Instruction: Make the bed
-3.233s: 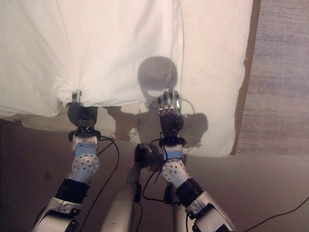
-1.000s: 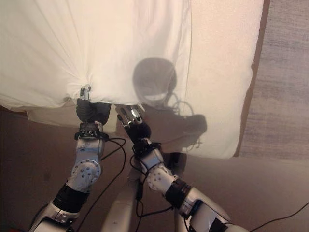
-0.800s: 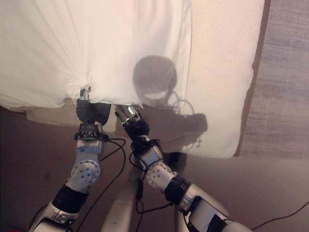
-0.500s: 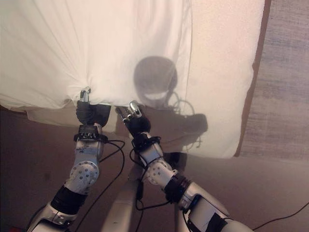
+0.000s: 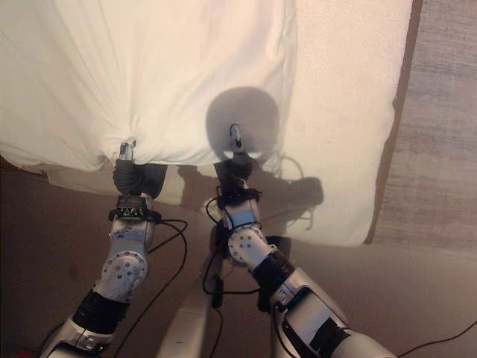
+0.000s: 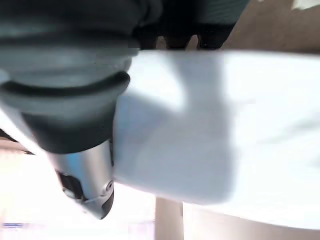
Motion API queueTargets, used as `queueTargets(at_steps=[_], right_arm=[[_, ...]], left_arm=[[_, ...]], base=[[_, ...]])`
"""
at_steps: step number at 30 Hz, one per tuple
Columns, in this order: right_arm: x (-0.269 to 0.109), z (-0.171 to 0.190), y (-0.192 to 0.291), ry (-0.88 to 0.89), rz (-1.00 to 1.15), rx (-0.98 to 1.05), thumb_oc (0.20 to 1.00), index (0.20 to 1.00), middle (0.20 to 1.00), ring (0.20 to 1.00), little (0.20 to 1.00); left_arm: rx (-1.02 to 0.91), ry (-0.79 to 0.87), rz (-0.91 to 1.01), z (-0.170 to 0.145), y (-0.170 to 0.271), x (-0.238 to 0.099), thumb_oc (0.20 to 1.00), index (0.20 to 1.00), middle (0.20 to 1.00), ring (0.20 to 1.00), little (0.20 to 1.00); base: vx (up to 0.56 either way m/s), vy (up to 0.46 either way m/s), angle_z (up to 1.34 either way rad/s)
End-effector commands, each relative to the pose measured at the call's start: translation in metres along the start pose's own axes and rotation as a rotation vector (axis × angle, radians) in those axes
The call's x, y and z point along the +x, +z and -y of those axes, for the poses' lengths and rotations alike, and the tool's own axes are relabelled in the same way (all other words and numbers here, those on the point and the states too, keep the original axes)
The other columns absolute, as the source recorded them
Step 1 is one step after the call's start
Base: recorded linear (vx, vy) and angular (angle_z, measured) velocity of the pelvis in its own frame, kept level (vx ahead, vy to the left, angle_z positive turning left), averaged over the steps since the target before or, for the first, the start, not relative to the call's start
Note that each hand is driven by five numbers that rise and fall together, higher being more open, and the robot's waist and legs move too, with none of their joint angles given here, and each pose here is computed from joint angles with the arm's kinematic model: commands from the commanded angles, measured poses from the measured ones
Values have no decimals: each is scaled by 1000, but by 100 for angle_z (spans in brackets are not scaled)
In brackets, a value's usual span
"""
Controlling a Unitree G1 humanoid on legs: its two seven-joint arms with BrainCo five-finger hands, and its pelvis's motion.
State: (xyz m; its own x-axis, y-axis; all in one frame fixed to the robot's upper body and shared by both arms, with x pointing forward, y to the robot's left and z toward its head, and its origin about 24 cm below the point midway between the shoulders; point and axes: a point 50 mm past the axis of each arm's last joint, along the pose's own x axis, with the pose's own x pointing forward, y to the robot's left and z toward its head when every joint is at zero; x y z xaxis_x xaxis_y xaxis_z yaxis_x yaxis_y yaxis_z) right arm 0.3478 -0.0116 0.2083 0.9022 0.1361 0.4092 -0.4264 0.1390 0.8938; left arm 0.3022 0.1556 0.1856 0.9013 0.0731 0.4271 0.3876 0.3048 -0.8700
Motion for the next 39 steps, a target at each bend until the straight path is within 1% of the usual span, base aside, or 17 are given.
queueTargets(at_steps=[1, 5, 6, 7, 8, 16, 17, 19, 21, 22, 23, 24, 27, 28, 29, 34, 39], right_arm=[[15, -24, 26, 38, 175, 76, 1000, 1000, 1000, 1000, 1000], [21, -20, 32, -5, 173, -4, 1000, 1000, 1000, 1000, 1000], [21, -15, 32, -16, 148, -73, 351, 351, 351, 351, 351], [21, -15, 32, -15, 148, -73, 200, 200, 200, 200, 200], [19, -11, 36, -15, 126, -163, 200, 200, 200, 200, 200], [2, -1, 34, 64, 21, -316, 200, 200, 200, 200, 200], [-3, 3, 37, 88, -7, -374, 200, 200, 200, 200, 200], [-7, 5, 36, 100, -24, -399, 200, 200, 200, 200, 200], [-13, 11, 45, 103, -34, -462, 200, 200, 200, 200, 200], [-21, 18, 54, 96, -32, -492, 200, 200, 200, 200, 200], [-21, 18, 54, 96, -32, -493, 200, 200, 200, 200, 200], [-25, 24, 58, 78, -31, -523, 200, 200, 200, 200, 200], [-33, 39, 68, 12, -10, -536, 200, 200, 200, 200, 200], [-38, 48, 76, -42, 14, -533, 200, 200, 200, 200, 200], [-38, 48, 76, -42, 13, -533, 200, 200, 200, 200, 200], [-47, 66, 82, -133, 40, -488, 200, 200, 200, 200, 200], [-53, 78, 79, -194, 45, -428, 200, 200, 200, 200, 200]], left_arm=[[90, -101, -15, 5, 8, -39, 200, 200, 200, 200, 200], [136, -114, -19, 5, 9, -37, 200, 200, 200, 200, 200], [169, -124, -22, 6, 8, -36, 200, 200, 200, 200, 200], [169, -125, -21, 6, 9, -36, 200, 200, 200, 200, 200], [198, -131, -16, 7, 10, -34, 200, 200, 200, 200, 200], [272, -112, 52, 5, 16, -24, 200, 200, 200, 200, 200], [320, -98, 78, 2, 20, -21, 200, 200, 200, 200, 200], [341, -90, 90, 1, 21, -19, 200, 200, 200, 200, 200], [429, -57, 132, -4, 30, -14, 200, 200, 200, 200, 200], [471, -7, 149, -12, 33, -9, 200, 200, 200, 200, 200], [471, -7, 149, -12, 33, -9, 200, 200, 200, 200, 200], [502, 32, 178, -18, 38, -7, 200, 200, 200, 200, 200], [548, 96, 226, -27, 51, 0, 200, 200, 200, 200, 200], [556, 138, 260, -33, 60, 2, 200, 200, 200, 200, 200], [556, 138, 260, -33, 60, 2, 200, 200, 200, 200, 200], [576, 255, 336, -53, 85, -4, 200, 200, 200, 200, 200], [551, 360, 357, -74, 93, -14, 200, 200, 200, 200, 200]], base=[[-49, -7, -5], [13, -7, -5], [84, 0, 1], [-63, -38, 2], [7, -18, 3], [17, -12, 1], [0, 0, 0], [0, 0, 0], [-3, -26, -1], [1, -36, 0], [-2, -43, 3], [2, -20, 8], [-25, -43, 10], [-64, -47, 9], [-55, -59, 11], [61, -88, 1], [117, -94, -2]])
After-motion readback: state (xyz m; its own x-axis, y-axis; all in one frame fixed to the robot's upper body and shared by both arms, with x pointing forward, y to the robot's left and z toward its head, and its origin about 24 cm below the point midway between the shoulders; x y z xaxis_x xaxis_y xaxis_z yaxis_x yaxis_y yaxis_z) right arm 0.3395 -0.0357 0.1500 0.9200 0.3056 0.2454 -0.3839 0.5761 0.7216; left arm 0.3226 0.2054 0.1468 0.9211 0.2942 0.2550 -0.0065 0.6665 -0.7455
